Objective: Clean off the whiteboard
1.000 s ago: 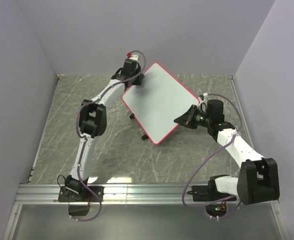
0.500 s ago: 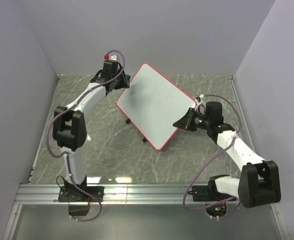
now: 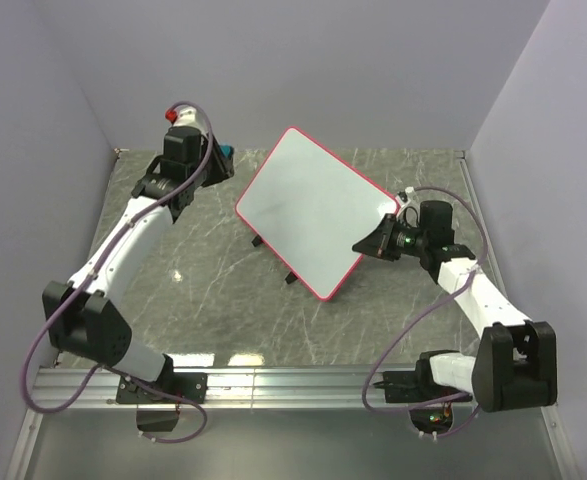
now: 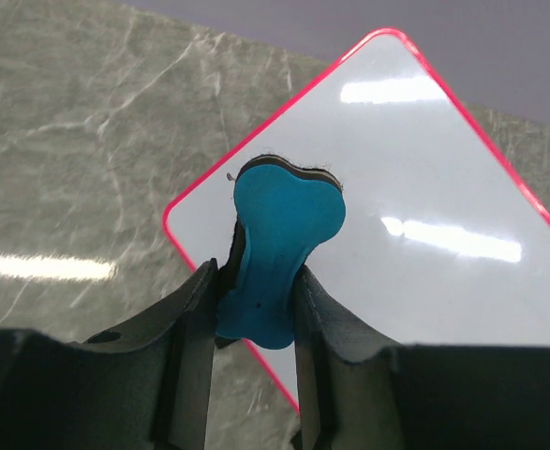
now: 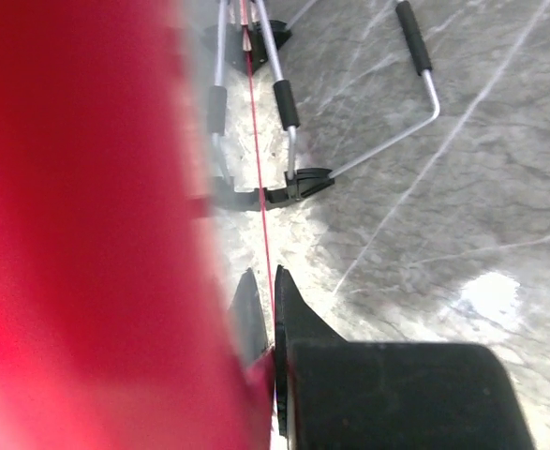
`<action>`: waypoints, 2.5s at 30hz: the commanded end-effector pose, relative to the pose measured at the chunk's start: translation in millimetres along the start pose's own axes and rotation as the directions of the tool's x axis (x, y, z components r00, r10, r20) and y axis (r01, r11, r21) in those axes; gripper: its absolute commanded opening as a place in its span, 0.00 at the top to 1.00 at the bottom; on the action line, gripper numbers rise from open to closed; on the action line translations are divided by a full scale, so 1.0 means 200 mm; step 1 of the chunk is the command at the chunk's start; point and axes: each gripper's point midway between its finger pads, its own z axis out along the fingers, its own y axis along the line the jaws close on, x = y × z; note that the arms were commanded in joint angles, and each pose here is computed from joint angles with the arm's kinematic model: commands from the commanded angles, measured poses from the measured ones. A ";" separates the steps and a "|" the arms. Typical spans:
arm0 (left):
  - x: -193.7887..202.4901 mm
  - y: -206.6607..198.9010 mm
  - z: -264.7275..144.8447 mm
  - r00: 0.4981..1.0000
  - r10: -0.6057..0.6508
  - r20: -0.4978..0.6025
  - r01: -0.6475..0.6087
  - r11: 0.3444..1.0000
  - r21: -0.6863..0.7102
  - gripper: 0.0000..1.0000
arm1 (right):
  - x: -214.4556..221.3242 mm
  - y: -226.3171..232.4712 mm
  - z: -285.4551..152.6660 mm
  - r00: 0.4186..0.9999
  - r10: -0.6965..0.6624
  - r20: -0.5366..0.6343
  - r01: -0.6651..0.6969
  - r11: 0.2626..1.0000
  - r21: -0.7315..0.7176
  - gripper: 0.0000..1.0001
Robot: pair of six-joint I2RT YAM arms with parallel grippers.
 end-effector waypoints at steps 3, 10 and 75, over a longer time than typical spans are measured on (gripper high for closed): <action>0.03 0.08 -0.21 1.000 0.000 0.012 0.001 0.999 -0.043 1.00 | -0.15 -0.22 -0.01 0.998 -0.010 0.062 -0.002 0.982 0.187 1.00; 0.06 0.12 -0.38 1.000 0.016 0.010 -0.015 0.998 -0.058 1.00 | -0.14 -0.36 0.05 0.987 0.051 0.155 -0.080 0.979 0.188 1.00; 0.62 0.18 -0.26 0.931 0.025 -0.365 -0.020 1.000 0.016 0.01 | 0.11 0.51 -0.83 0.907 -0.089 0.412 0.067 0.995 0.068 0.00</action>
